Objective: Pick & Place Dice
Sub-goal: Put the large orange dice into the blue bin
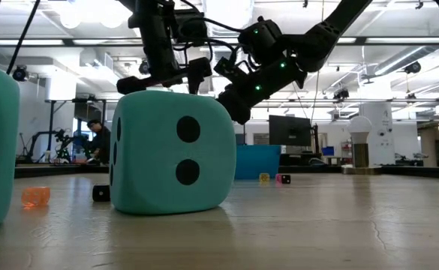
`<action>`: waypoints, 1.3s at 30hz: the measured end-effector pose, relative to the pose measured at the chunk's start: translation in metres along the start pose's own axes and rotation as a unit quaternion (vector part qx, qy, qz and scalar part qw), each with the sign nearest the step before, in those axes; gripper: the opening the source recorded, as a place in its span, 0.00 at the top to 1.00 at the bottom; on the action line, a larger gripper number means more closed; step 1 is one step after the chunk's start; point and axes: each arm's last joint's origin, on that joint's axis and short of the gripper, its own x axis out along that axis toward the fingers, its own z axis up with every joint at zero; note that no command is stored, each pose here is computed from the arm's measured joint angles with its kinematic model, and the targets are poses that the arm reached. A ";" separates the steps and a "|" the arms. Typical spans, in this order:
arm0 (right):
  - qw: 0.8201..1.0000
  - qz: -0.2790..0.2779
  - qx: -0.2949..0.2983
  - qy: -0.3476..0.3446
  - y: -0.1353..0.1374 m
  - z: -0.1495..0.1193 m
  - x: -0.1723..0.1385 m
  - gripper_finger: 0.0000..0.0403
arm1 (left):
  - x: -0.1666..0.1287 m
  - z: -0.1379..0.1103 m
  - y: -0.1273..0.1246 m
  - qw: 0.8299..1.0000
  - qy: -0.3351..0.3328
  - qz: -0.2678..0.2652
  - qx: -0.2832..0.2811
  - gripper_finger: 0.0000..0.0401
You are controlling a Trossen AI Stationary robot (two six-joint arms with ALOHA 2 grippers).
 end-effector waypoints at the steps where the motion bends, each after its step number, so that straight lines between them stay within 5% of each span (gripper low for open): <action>1: 1.000 0.000 0.000 0.000 0.000 0.000 0.000 0.98 | 0.000 0.000 0.000 1.000 -0.003 0.002 0.000 0.01; 14: 0.999 0.015 0.000 0.033 -0.010 0.023 -0.050 0.98 | -0.016 -0.002 0.017 0.996 -0.050 0.074 0.009 0.01; 26: 0.997 0.027 0.031 0.068 -0.021 0.041 -0.132 0.98 | -0.049 -0.007 0.030 0.993 -0.093 0.065 0.039 0.01; 39: 0.983 0.069 0.089 0.146 -0.009 0.037 -0.195 0.98 | -0.057 -0.035 0.024 0.982 -0.104 0.064 0.143 0.01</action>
